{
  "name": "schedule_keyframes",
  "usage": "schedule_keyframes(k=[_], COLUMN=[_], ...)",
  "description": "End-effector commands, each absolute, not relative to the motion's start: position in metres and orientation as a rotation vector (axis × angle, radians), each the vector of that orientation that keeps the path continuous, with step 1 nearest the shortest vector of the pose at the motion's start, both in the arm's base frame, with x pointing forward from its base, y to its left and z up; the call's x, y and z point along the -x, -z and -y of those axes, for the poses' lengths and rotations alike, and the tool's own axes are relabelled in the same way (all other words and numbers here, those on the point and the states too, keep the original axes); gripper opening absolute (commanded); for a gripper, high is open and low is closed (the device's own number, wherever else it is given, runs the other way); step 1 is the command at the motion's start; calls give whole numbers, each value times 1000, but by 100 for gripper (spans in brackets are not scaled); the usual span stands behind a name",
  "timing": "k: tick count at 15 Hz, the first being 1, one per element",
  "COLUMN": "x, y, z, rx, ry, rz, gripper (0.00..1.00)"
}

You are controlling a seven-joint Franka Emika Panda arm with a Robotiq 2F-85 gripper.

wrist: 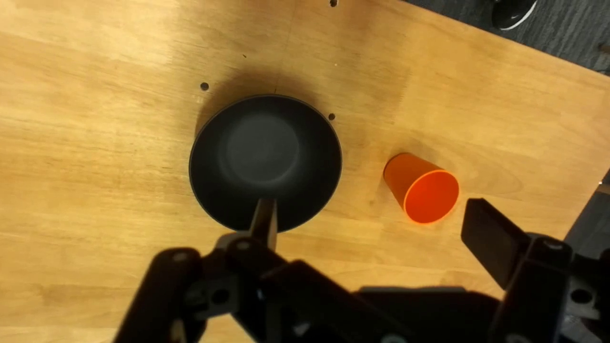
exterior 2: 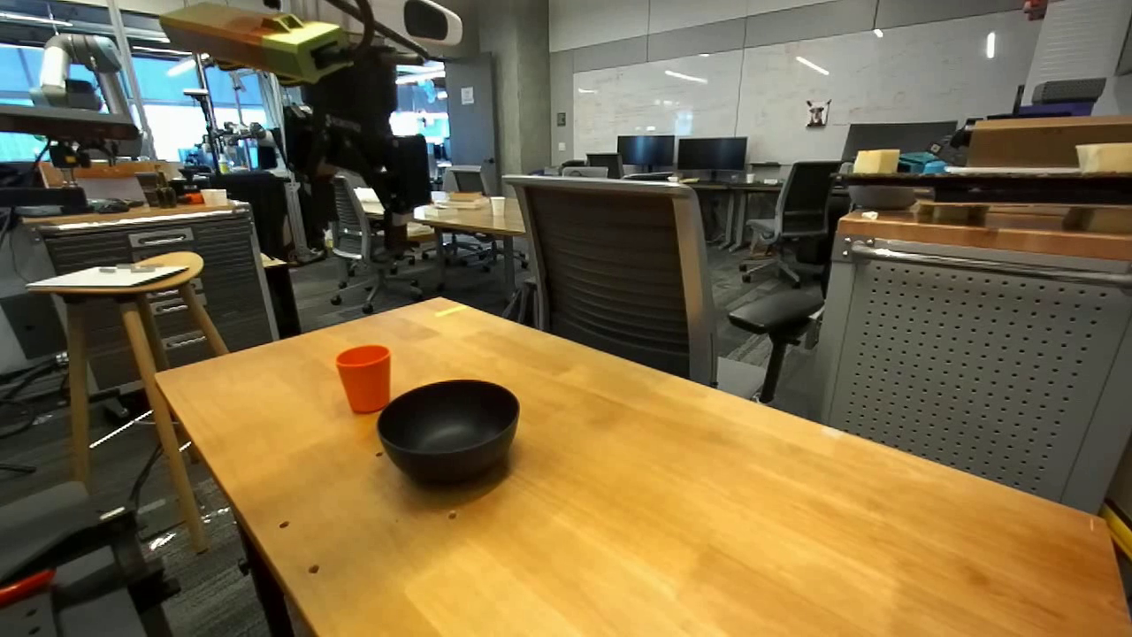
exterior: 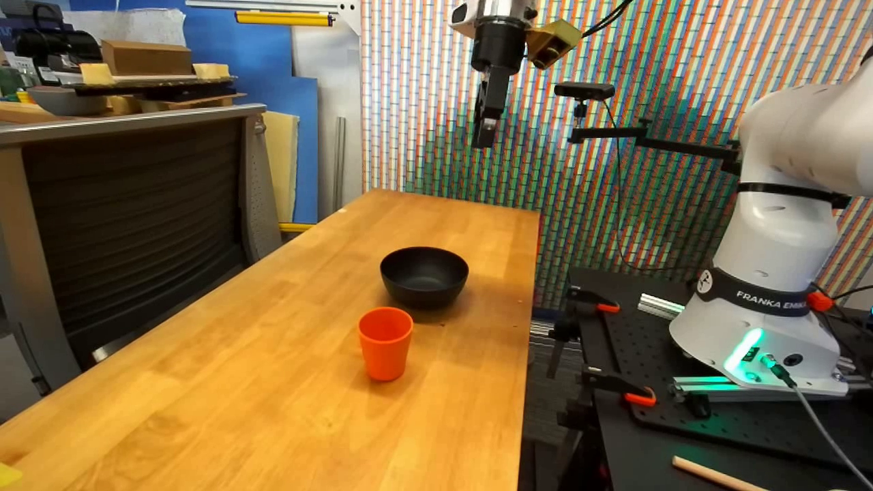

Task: Put the orange cup into the black bowl.

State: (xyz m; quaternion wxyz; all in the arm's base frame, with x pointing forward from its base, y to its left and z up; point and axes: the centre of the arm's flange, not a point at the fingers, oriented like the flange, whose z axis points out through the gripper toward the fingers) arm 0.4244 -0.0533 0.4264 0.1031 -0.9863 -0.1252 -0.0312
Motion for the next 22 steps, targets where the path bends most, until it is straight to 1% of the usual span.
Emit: schedule_keyframes(k=[1, 7, 11, 15, 22], x=[-486, -571, -607, -622, -607], y=[-383, -307, -262, -228, -218], z=[37, -32, -74, -91, -104], rx=[2901, 2909, 2921, 2910, 2819], ry=[-10, -191, -297, -424, -636], rz=[325, 412, 456, 446, 401], gripper=[100, 100, 100, 100, 100])
